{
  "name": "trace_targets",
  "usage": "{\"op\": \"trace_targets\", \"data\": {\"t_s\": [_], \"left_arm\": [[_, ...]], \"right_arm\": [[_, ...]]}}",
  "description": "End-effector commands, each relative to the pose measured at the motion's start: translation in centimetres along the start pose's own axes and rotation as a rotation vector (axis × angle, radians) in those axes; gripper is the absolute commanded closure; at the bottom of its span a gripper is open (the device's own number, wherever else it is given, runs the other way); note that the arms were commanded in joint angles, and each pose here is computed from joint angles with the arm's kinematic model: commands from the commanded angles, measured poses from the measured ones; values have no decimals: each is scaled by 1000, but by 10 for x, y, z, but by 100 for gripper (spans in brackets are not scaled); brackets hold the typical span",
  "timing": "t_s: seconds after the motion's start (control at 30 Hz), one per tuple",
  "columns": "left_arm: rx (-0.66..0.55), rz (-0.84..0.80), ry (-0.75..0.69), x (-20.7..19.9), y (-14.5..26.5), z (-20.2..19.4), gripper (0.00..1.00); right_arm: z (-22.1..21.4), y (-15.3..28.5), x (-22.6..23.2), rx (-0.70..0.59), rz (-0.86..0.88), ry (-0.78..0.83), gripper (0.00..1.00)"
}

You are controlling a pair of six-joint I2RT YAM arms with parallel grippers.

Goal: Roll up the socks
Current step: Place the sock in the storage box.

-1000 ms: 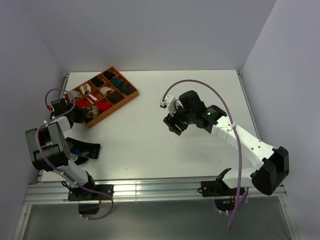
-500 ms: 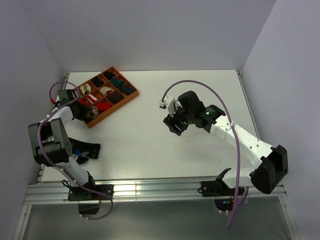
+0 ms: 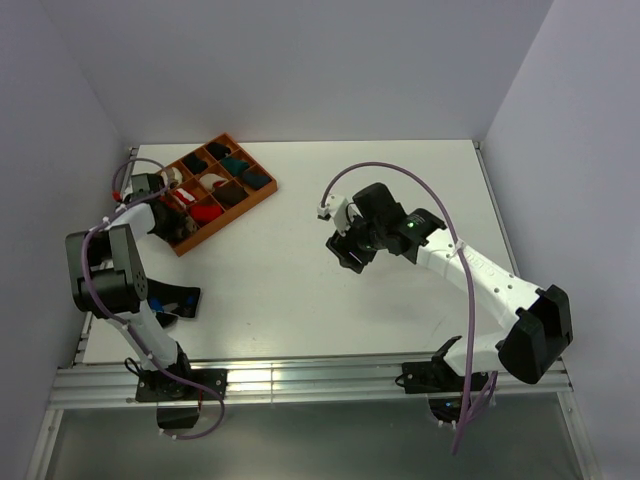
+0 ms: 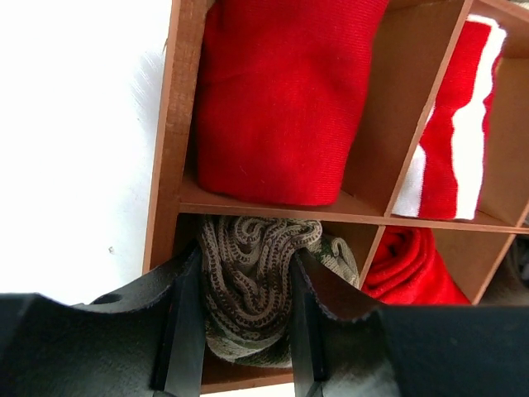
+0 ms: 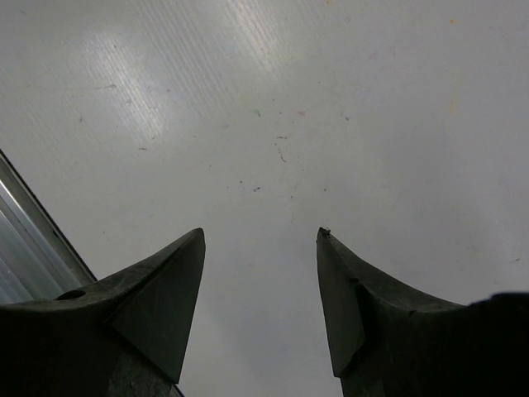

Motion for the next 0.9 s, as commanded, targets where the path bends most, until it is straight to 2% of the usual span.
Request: {"op": "trace_targets", "data": {"t_s": [0.0, 0.53, 0.8, 0.83, 0.87], "left_arm": [[212, 217, -106, 45, -22, -59, 100], [215, 445, -190, 45, -36, -44, 100], [196, 456, -201, 33, -38, -43, 100], [188, 457, -204, 31, -36, -40, 99], [188, 461, -209, 30, -34, -41, 93]], "right_arm": [[4, 4, -1, -8, 4, 12, 37], [0, 1, -1, 15, 10, 13, 38], [-3, -4, -1, 39, 15, 16, 39], [-3, -5, -1, 42, 15, 16, 39], [-3, -5, -2, 42, 14, 15, 39]]}}
Point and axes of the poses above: each gripper's point midway between its finger pads, its own y axis back along the fingers, its own x axis along the line the jaws close on, z = x × y, the point moved 5 cm from there along y, back along the fingers, and after that the axes turned 15 degrees about -y, right-handed, at the moved point
